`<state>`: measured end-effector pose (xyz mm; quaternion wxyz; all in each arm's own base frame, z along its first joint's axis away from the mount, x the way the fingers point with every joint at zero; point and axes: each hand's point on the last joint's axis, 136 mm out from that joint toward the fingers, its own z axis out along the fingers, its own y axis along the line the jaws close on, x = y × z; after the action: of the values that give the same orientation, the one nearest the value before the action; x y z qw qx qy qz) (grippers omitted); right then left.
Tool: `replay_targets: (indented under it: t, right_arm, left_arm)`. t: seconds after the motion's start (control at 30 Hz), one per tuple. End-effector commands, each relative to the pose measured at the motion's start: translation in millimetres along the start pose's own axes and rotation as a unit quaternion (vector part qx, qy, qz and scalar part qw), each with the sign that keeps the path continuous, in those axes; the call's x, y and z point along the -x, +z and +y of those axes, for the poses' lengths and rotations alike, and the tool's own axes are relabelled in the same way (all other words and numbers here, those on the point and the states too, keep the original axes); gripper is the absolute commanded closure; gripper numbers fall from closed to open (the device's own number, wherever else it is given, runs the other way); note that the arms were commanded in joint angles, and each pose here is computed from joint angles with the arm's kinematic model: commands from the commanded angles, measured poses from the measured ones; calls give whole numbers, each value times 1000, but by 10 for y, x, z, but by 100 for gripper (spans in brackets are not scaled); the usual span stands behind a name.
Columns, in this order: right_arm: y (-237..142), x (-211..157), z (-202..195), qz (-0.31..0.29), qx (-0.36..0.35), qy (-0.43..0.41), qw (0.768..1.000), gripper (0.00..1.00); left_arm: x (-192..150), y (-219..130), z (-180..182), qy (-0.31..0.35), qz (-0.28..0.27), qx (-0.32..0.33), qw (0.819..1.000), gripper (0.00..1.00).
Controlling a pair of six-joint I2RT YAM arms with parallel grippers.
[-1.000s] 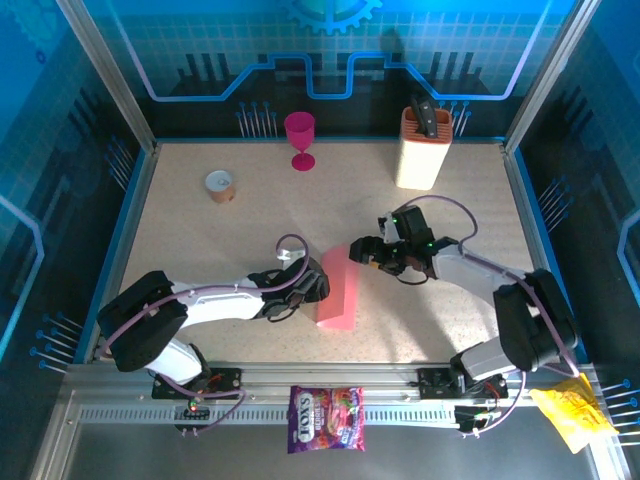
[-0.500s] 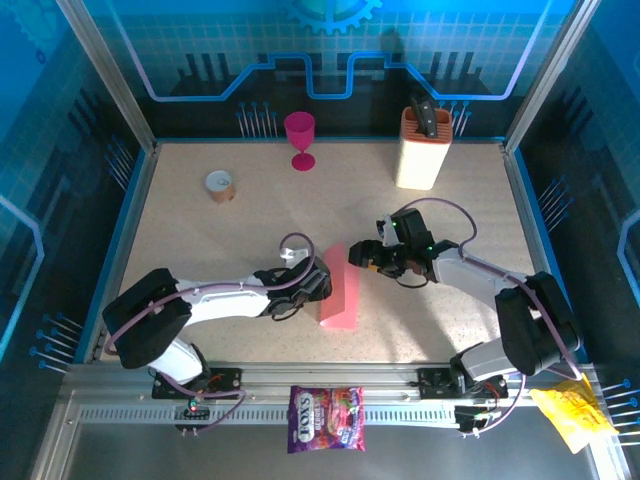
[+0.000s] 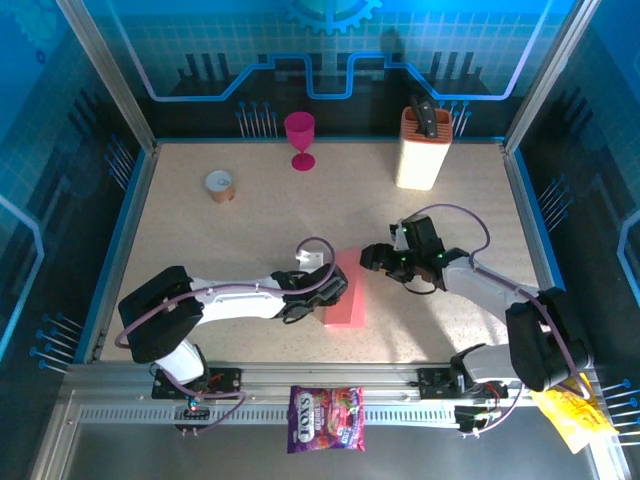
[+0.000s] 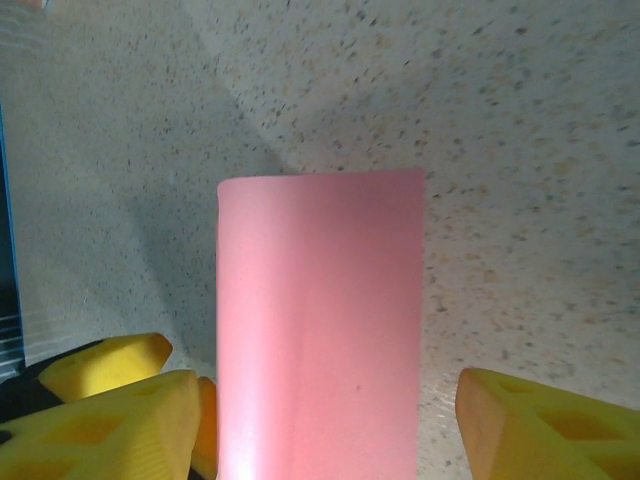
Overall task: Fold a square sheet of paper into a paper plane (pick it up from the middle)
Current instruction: First fold the square sheet of paper in half at the center of the table.
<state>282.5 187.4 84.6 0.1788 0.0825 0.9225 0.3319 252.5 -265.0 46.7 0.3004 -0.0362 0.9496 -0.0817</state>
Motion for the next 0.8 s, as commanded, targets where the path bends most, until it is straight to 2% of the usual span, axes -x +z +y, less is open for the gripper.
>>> replay_targets:
  t: [0.0,0.13,0.27,0.47,0.77]
  right_arm:
    - [-97,31,-75,-17,-7,16,1000,35]
    - [-140,34,-45,-18,1,12,1000,45]
    - [-70,-36,-4,6,15,7,1000,56]
    - [87,-150,-32,30,15,3,999,57]
    - [232,-218,-6,46,18,-3,999,68]
  left_arm:
    - [15,-6,13,35,-9,29,999,28]
    - [-16,26,-4,43,-4,39,998,28]
    - [-22,48,12,39,-1,58,998,28]
    - [-13,61,107,32,1,97,995,27]
    - [-47,88,96,35,6,95,995,25]
